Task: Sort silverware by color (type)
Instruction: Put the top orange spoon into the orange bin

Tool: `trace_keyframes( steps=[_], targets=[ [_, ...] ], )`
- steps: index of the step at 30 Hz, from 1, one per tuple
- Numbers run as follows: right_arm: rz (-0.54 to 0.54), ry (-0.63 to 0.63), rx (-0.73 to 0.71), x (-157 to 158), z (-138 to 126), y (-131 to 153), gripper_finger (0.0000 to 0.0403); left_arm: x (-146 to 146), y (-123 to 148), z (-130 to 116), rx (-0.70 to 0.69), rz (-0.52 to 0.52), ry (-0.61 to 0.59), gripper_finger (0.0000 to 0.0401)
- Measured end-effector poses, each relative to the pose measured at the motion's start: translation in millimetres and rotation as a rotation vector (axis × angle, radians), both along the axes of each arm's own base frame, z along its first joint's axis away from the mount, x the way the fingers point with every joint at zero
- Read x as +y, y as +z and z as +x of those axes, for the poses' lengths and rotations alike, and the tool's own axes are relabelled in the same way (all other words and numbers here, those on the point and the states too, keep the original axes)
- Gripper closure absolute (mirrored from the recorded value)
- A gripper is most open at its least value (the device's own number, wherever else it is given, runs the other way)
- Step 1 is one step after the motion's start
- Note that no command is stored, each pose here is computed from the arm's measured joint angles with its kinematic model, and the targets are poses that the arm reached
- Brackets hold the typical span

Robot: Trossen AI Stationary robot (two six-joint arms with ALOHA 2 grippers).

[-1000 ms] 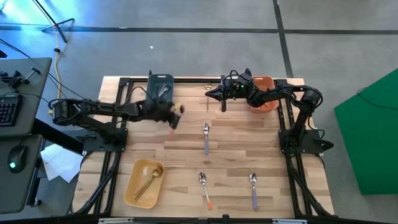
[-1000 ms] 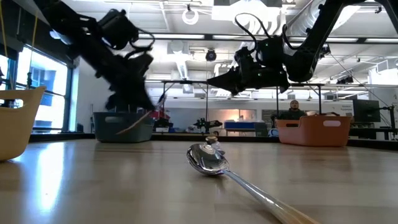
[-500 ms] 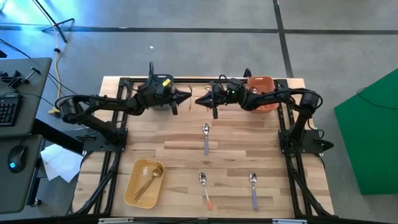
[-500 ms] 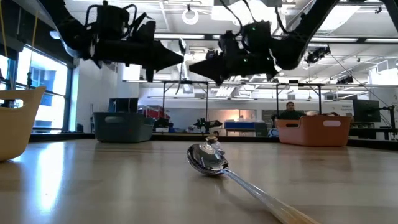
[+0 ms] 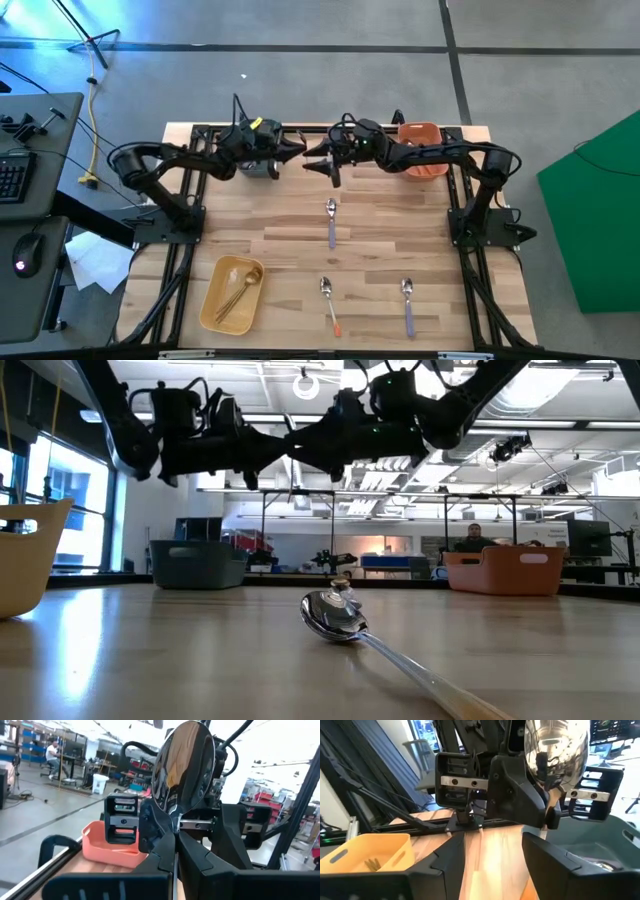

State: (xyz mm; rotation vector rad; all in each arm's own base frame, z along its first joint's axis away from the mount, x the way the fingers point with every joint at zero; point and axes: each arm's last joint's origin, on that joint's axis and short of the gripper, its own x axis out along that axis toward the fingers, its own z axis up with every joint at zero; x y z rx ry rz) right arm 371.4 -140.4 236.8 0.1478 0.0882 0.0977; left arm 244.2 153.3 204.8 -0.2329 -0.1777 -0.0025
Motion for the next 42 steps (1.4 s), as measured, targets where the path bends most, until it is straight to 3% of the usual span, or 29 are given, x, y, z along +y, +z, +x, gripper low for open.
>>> trace_keyframes(
  steps=[8,14,24,32,36,42],
  targets=[
    [-0.005,-0.025,0.067,1.3,-7.5,6.7,0.0234,5.4,-4.5,-1.6,0.003,-0.025,-0.011,0.0401],
    [-0.057,-0.148,0.131,-0.2,-15.0,12.3,0.0235,7.9,-4.3,-3.5,0.003,-0.022,-0.006,0.0401],
    [-0.015,-0.155,0.03,-3.7,-7.6,11.9,0.0236,-0.7,-4.0,2.5,-0.001,-0.013,-0.022,0.0401],
    [0.021,-0.133,0.057,-0.7,-3.8,3.7,0.0239,-7.1,-2.9,6.6,-0.013,-0.006,-0.022,0.0401],
    [0.006,-0.104,0.057,2.4,-2.8,3.6,0.0272,-8.1,1.0,6.1,-0.05,0.004,-0.024,0.0401],
    [-0.002,-0.08,0.049,3.2,-2.7,4.2,0.0379,-8.0,2.1,5.8,-0.061,-0.029,-0.027,0.0401]
  ],
)
